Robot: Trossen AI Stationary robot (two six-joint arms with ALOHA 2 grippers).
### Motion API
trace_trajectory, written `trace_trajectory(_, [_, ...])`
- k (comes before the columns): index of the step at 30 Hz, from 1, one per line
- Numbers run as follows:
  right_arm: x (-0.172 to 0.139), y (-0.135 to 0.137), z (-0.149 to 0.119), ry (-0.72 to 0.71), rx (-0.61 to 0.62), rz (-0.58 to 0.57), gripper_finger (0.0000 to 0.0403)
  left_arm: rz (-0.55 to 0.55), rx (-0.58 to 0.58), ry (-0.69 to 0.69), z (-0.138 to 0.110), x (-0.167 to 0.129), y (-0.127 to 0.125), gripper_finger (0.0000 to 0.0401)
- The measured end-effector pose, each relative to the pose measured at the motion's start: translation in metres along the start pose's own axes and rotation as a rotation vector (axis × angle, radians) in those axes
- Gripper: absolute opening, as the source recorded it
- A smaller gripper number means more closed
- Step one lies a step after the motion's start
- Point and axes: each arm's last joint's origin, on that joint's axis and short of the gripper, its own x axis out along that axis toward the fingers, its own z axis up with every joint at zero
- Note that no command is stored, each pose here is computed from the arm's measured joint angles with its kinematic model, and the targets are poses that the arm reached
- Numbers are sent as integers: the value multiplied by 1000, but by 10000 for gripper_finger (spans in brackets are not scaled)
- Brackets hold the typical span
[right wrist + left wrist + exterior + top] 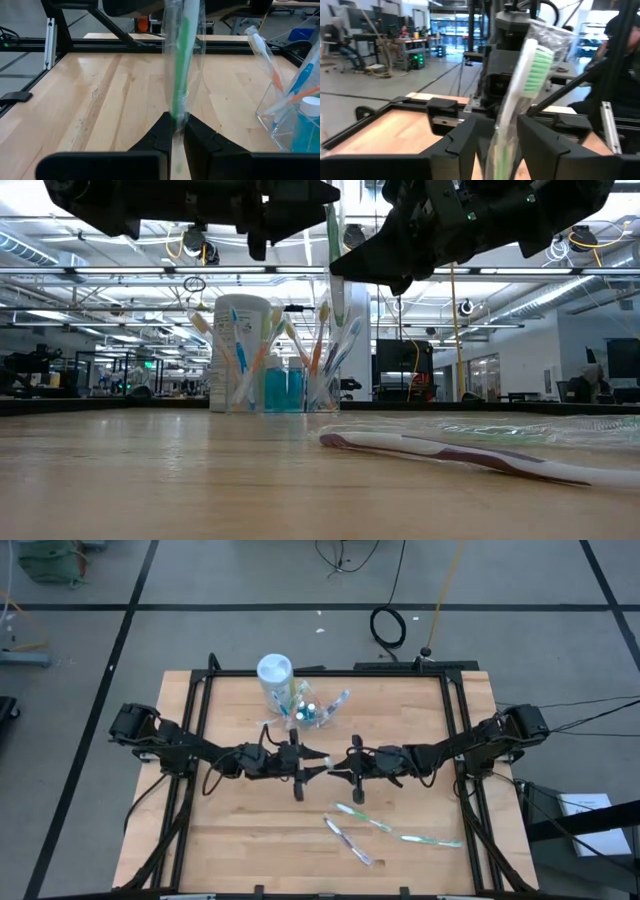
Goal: Pick & Place toothbrushing station
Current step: Put the green toothbrush into the transparent organizer
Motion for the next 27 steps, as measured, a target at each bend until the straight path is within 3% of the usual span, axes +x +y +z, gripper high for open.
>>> trace_trajectory(11, [0, 0, -1, 8, 2, 0, 25, -36, -18, 24, -2, 0, 0, 11])
trace_trajectory(17, [0, 0, -2, 17, -2, 1, 58, -22, -17, 33, -3, 0, 0, 28])
trace_trajectory(21, [0, 0, -4, 38, -6, -3, 81, -10, 4, 61, -6, 0, 0, 11])
trace_trajectory(27, [0, -1, -7, 67, -9, -18, 106, 112, 15, 77, -6, -2, 2, 17])
